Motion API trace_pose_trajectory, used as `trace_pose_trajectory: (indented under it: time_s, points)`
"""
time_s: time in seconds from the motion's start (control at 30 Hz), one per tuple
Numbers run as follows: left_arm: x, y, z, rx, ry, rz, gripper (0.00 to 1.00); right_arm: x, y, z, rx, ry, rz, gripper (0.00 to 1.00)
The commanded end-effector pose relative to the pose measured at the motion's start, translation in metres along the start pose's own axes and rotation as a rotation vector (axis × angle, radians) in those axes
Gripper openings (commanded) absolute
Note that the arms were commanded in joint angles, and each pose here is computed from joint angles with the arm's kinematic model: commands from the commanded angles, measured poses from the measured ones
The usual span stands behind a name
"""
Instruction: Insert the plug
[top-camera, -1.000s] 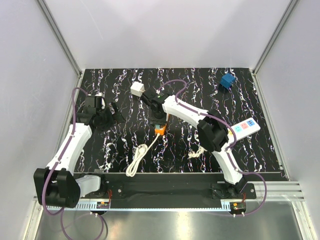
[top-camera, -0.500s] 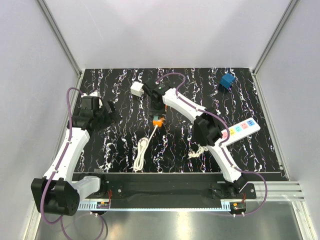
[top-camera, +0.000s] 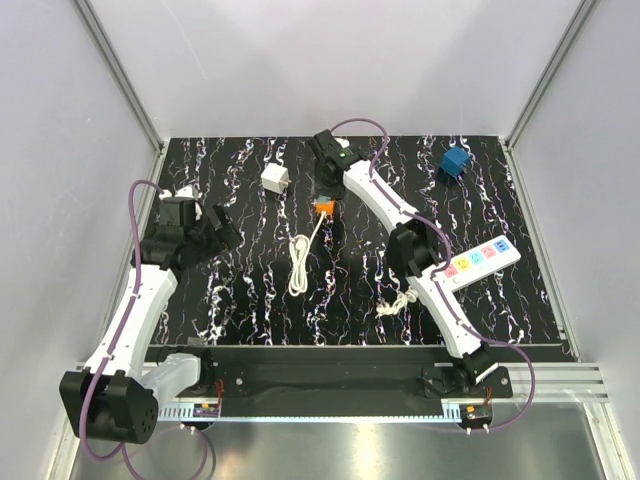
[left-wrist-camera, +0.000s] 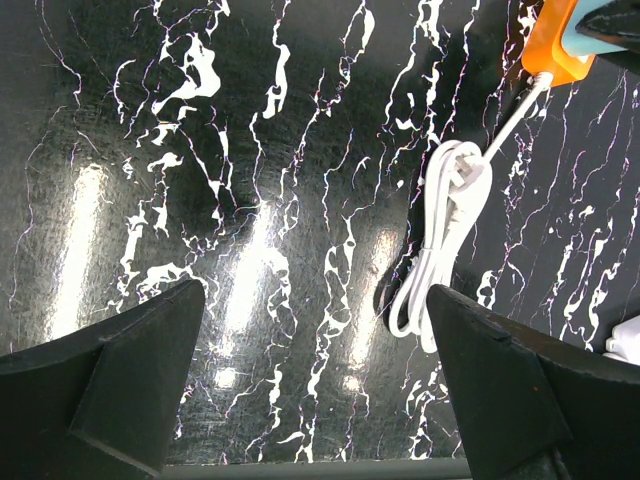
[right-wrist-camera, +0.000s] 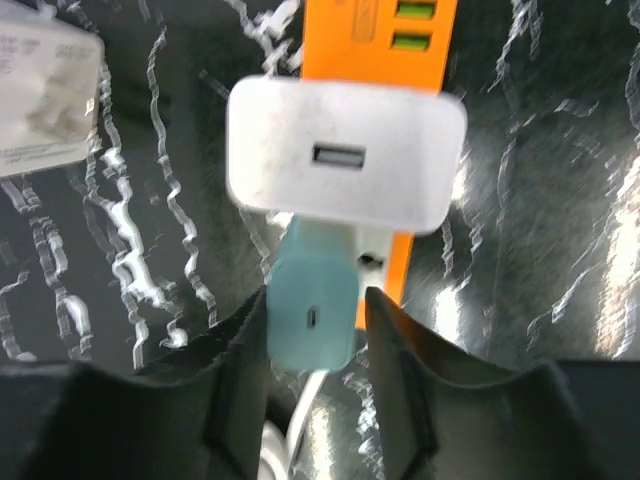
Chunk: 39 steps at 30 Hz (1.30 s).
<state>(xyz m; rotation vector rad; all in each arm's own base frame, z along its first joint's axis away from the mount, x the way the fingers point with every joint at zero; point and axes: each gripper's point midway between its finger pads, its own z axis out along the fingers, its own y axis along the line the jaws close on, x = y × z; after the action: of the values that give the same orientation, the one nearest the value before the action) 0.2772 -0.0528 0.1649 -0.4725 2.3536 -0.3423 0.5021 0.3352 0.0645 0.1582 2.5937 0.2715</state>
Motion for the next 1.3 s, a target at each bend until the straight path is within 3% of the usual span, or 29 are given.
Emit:
trace_pose_trajectory:
  time_s: [0.0, 0.17, 0.5, 0.6, 0.63, 0.73, 0.87, 1.27]
  points:
    - [-0.014, -0.001, -0.002, 0.005, -0.067, 0.009, 0.99, -0.021, -0.013, -0.001, 0.035, -0.079, -0.094, 0.54]
    - [-0.014, 0.000, 0.000, 0.001, -0.063, 0.002, 0.99, -0.052, 0.009, -0.043, -0.072, -0.168, -0.143, 0.75]
    - [-0.013, -0.004, 0.002, 0.027, -0.052, 0.033, 0.99, -0.068, 0.014, -0.115, -0.143, -0.220, -0.203, 0.82]
    - [-0.012, -0.004, 0.004, 0.027, -0.048, 0.034, 0.99, -0.066, 0.006, -0.117, -0.114, -0.224, -0.215, 0.64]
    - [-0.011, -0.004, 0.005, 0.025, -0.044, 0.034, 0.99, -0.065, 0.006, -0.114, -0.110, -0.222, -0.219, 0.46]
    - [-0.010, -0.003, 0.005, 0.024, -0.040, 0.035, 0.99, -0.060, 0.010, -0.103, -0.133, -0.198, -0.238, 0.26]
    - [-0.010, -0.002, 0.007, 0.021, -0.036, 0.038, 0.99, -0.052, 0.013, -0.080, -0.144, -0.166, -0.259, 0.08]
    - [-0.009, -0.004, 0.009, 0.026, -0.023, 0.042, 0.99, -0.014, 0.011, -0.013, -0.146, -0.048, -0.247, 0.00]
